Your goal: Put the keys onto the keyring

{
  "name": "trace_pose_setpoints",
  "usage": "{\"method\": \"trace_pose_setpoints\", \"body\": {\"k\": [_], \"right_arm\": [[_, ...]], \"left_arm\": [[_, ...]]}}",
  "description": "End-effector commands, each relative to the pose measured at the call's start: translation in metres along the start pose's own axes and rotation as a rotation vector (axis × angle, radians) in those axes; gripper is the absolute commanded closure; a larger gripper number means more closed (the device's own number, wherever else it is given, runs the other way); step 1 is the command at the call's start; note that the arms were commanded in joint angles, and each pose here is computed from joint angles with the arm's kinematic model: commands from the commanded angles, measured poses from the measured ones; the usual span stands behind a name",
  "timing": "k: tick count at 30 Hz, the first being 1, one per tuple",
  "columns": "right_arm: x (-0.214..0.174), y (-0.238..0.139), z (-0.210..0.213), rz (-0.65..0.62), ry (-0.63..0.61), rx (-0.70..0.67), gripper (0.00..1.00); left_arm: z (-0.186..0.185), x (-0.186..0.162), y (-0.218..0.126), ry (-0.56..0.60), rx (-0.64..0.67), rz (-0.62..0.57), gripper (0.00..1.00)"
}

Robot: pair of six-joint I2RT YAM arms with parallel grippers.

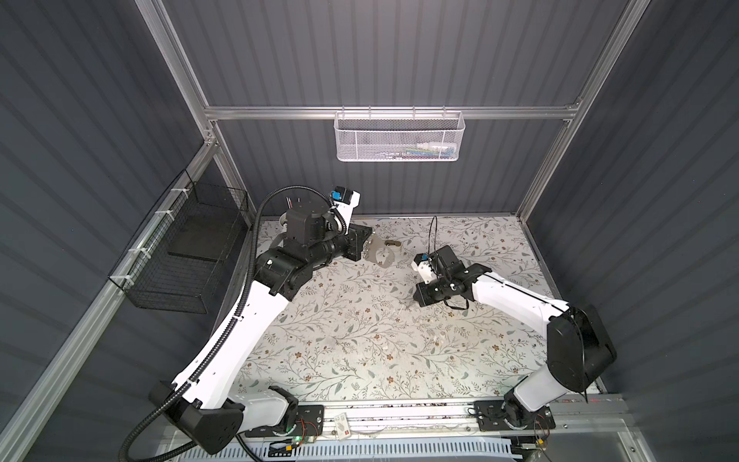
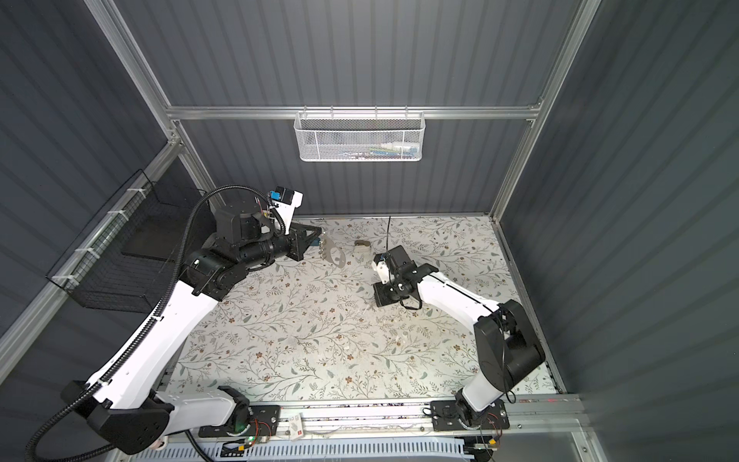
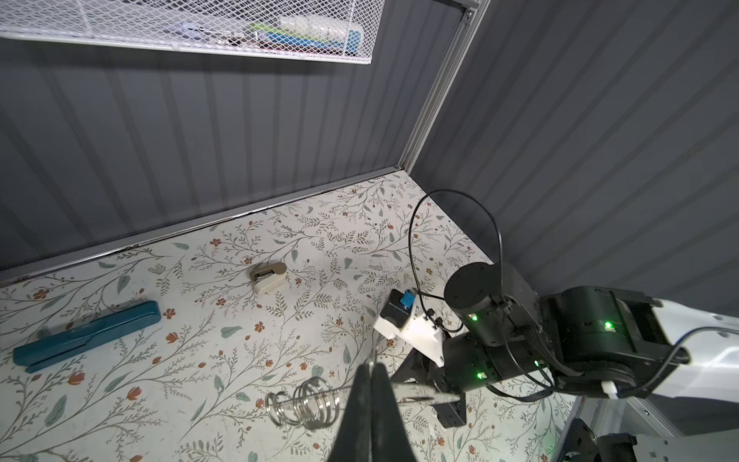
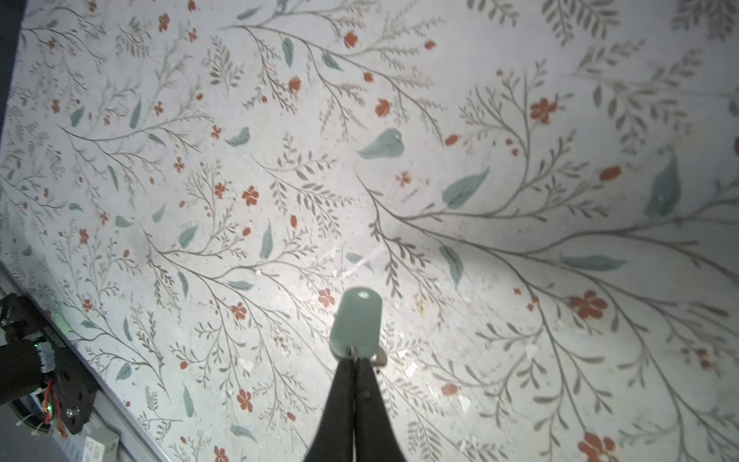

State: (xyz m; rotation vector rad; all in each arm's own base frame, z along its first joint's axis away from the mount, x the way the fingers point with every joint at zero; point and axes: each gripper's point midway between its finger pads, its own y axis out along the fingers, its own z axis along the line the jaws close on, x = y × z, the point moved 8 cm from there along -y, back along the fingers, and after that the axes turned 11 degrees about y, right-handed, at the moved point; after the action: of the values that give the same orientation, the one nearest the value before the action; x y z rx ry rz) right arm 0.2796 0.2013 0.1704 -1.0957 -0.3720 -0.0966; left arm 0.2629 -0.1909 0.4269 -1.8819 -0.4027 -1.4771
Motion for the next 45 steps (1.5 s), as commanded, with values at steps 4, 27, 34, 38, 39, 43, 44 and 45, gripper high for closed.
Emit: {"method": "trace_pose_setpoints", "body": {"k": [4,27,34,38,39,43,44,45], "right_arm": [[-0.005,-0.003,-0.014,0.022,0.066,-0.067,0.96],[0.034,0.036,-0.045,0.070,0.123,-0.155,0.95],[0.003,0.037,-0.045,0.130,0.137,-0.164,0.95],[-0.015,0.036,-0.044,0.167,0.150,-0.159,0.95],[-0.019,0.036,-0.044,0.182,0.154,-0.162,0.95],[-0.032,0.037,-0.047,0.248,0.166,-0.180,0.94],[-0.033,0.037,-0.047,0.263,0.166,-0.186,0.95],[-0.035,0.037,-0.048,0.278,0.165,-0.189,0.95]], "left_arm": [[-0.005,0.008,-0.001,0.029,-0.049,-0.052,1.00],[-0.006,0.000,-0.013,0.017,-0.023,-0.038,1.00],[-0.005,0.000,-0.008,0.013,-0.036,-0.034,1.00],[-0.006,-0.001,-0.006,0.010,-0.041,-0.031,1.00],[-0.006,-0.001,-0.006,0.011,-0.042,-0.032,1.00],[-0.006,-0.002,-0.007,0.010,-0.041,-0.032,1.00],[-0.005,-0.002,-0.007,0.009,-0.038,-0.032,1.00],[-0.005,-0.003,-0.008,0.009,-0.037,-0.032,1.00]]}}
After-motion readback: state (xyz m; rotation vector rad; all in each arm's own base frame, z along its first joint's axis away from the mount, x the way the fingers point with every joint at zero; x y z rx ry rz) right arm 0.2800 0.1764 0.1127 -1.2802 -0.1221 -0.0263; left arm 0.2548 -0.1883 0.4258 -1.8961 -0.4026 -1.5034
